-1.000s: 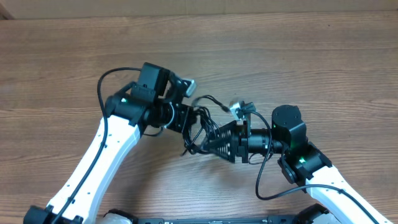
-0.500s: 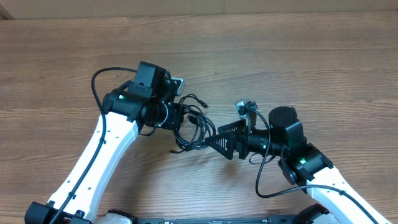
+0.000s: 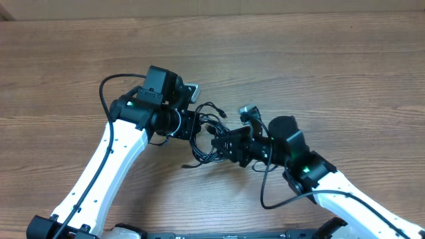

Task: Untangle cables

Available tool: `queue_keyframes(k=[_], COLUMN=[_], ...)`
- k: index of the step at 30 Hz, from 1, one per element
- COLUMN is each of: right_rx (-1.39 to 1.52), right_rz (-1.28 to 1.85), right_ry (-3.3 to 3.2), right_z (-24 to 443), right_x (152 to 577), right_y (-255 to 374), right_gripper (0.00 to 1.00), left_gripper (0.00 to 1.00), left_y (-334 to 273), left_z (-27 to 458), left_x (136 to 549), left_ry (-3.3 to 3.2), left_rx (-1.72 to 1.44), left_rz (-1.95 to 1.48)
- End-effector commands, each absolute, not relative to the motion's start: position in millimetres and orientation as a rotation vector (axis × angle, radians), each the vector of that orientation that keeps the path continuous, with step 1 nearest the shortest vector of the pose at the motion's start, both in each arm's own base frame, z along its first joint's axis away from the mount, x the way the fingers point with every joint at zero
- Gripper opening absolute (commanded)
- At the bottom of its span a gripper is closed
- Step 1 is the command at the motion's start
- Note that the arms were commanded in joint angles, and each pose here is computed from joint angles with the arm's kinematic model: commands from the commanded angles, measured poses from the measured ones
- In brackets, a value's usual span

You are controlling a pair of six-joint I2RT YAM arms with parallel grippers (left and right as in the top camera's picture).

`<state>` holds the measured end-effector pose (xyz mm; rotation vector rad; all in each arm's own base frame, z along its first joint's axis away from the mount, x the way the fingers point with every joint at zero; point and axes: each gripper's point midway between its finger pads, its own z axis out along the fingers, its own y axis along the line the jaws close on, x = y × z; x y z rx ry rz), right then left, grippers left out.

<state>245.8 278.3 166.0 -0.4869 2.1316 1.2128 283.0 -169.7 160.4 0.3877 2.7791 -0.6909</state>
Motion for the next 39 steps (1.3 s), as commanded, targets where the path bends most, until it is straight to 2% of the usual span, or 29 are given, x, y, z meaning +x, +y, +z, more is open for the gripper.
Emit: queue_keyframes(k=[1,3,6,10,17,23,27,37,38,39], right_rx=[-0.487,-0.538,-0.672,-0.836,-0.978,-0.941,-0.867,-0.569,-0.469,-0.394], right_rz=[1.243,1.311,1.46,1.638,1.768,1.731,1.693,1.588,1.532,1.481], right_ry=[2.104,2.066,1.989,1.938,1.854,1.819,1.838,1.967,2.042,2.099], right_z=[176,185,201,211,224,230,229,215,202,191], right_x=[249,241,219,187,163,179,198,248,258,265], right_y=[285,291,301,305,305,297,285,246,240,234], right_gripper=[0.13,0.04,0.04,0.04,0.04,0.04,0.04,0.04,0.05,0.13], left_gripper=[0.04,0.04,0.04,0.04,0.04,0.04,0.05,0.04,0.04,0.04], left_y=[-184,-182,-167,-141,-149,-144,-125,-100,-97,-95], left_z=[171,170,163,158,165,159,152,152,152,152], left_x=[279,281,290,308,319,308,305,313,314,314], left_ry=[2.748,2.75,2.78,2.786,2.738,2.783,2.809,2.773,2.765,2.762], left_rx=[0.426,0.421,0.312,-0.012,-0.124,0.025,0.003,-0.388,-0.456,-0.487], left_rz=[-0.778,-0.757,-0.62,-0.423,-0.499,-0.441,-0.292,-0.215,-0.222,-0.232])
